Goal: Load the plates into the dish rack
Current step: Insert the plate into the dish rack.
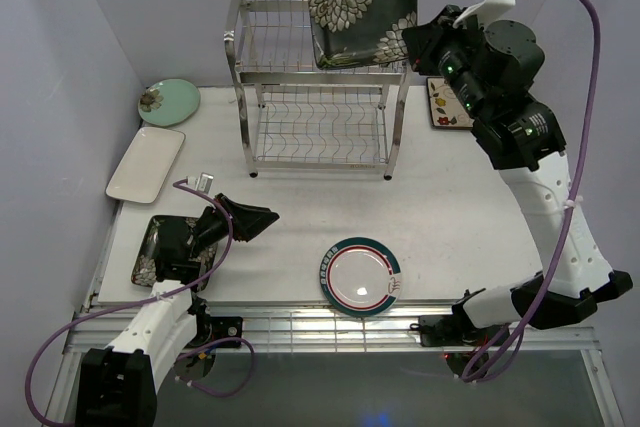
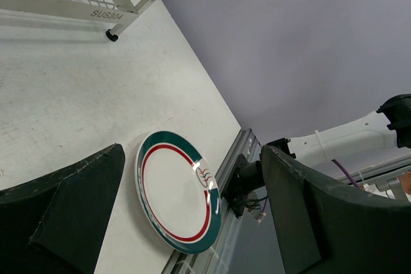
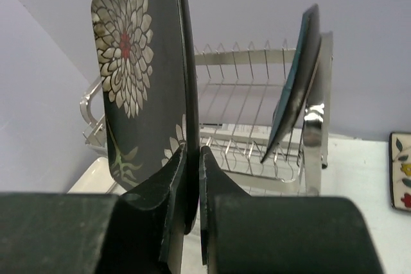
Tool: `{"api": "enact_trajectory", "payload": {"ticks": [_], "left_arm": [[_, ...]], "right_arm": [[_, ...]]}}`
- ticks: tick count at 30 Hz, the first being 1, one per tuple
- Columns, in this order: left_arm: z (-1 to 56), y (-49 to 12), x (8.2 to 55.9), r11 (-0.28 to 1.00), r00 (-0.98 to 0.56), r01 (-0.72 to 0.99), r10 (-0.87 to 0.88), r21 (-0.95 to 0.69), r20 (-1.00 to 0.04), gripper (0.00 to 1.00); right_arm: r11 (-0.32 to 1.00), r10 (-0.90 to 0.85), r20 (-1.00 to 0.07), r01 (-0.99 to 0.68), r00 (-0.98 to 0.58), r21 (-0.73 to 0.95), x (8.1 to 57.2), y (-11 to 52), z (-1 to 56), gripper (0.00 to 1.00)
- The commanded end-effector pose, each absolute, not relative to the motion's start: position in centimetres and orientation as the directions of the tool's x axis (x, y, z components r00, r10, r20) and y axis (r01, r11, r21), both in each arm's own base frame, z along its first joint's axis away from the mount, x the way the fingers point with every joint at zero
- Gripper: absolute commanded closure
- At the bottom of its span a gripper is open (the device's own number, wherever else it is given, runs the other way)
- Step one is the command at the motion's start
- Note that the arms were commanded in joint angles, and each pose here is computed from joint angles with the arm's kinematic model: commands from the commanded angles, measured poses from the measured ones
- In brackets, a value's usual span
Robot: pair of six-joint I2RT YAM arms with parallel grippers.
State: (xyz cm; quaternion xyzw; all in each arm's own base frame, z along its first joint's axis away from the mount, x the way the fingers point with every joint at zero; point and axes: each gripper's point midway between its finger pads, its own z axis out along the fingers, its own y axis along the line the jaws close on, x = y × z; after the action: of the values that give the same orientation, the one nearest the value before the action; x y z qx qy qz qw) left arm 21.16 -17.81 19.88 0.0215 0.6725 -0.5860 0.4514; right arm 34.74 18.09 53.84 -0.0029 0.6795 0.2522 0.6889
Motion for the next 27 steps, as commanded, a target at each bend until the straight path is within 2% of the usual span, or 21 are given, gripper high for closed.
{"api": "enact_trajectory", "payload": {"ticks": [1, 13, 27], "left_arm": [[21.0, -17.8, 21.5, 0.318, -0.562, 0.586, -0.503, -0.745, -0.657, 0.02], [21.1, -17.8, 21.5, 0.315, -0.565, 0.586, -0.501, -0.746, -0.655, 0.02], [20.9, -17.9, 21.5, 0.317, -0.567, 0.583, -0.500, -0.748, -0.655, 0.02]], "right_arm": [[0.858, 0.485, -0.811, -0.357, 0.326, 0.369, 31.7, 14.6, 65.8, 0.92], [0.905, 0.424, -0.772, -0.191, 0.474, 0.380, 32.4, 14.4, 66.2, 0.92], [0.937, 0.308, -0.757, -0.047, 0.577, 0.346, 34.3, 15.1, 67.3, 0.92]]}}
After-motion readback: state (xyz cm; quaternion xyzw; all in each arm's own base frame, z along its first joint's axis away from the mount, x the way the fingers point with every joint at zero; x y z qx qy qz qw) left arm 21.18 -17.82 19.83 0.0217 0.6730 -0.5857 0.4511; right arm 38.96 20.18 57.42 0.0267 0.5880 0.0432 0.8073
